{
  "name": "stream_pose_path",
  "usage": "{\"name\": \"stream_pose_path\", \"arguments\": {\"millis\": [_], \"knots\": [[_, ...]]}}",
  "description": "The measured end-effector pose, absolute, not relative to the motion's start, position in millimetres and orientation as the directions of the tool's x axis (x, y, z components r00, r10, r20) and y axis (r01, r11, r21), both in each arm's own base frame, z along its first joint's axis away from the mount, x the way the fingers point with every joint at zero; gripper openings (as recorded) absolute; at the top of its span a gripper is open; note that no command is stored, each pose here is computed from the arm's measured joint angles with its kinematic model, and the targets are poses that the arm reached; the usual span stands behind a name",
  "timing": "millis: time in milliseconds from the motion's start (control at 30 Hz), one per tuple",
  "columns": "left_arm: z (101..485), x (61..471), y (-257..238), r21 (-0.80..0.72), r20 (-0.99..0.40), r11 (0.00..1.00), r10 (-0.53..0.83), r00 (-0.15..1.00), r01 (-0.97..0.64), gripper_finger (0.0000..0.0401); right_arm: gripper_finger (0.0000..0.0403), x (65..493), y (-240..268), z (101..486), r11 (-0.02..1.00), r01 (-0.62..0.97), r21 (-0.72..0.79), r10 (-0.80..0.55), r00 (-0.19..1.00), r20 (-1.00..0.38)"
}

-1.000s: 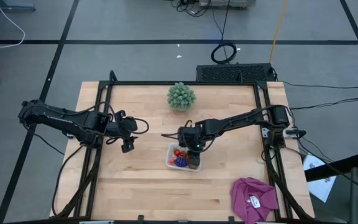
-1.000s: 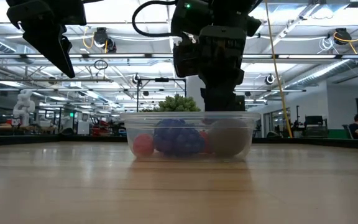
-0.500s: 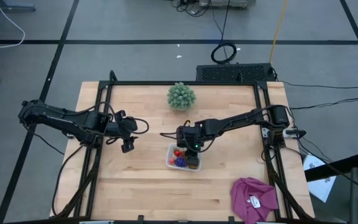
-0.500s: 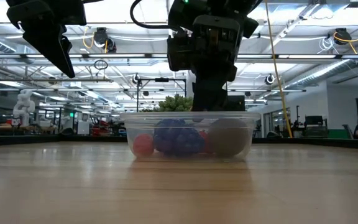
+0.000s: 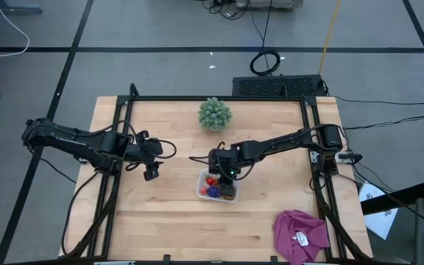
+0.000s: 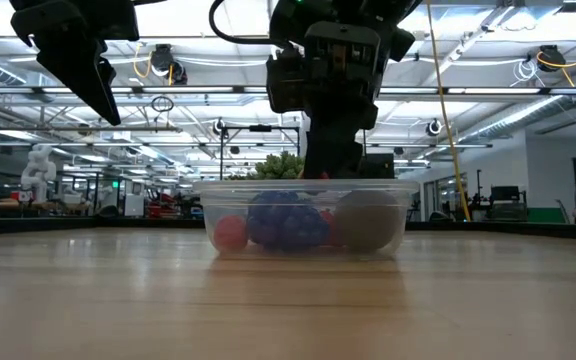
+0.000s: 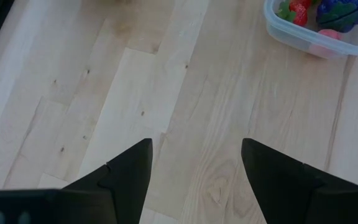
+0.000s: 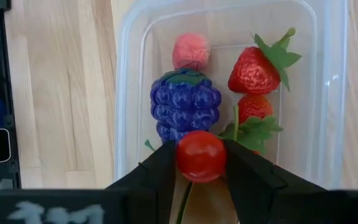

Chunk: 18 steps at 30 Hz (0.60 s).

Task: Pick and placing Produce into tupperware
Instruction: Put the red cherry into the bin, then return to Home Position

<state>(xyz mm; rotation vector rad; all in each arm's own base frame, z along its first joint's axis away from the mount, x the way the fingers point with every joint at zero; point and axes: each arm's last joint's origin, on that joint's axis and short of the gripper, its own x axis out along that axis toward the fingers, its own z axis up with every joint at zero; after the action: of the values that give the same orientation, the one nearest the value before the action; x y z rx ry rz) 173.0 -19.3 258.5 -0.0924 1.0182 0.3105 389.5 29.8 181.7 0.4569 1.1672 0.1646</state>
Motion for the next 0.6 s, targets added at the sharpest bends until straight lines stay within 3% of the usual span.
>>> {"name": "stream_pose_path", "arguments": {"millis": [333, 600], "knots": [[258.5, 173.0, -19.3, 0.068, -0.848, 0.952, 0.212, 0.485, -0.297, 0.0253, 0.0154, 389.4, 29.7, 181.7, 0.898, 0.107, 0.427, 0.356, 0.393, -0.848], [258.5, 173.0, -19.3, 0.068, -0.848, 0.952, 0.212, 0.485, -0.297, 0.0253, 0.0159, 392.1, 29.9, 184.2, 0.905, 0.06, 0.42, 0.358, 0.424, -0.832]]}}
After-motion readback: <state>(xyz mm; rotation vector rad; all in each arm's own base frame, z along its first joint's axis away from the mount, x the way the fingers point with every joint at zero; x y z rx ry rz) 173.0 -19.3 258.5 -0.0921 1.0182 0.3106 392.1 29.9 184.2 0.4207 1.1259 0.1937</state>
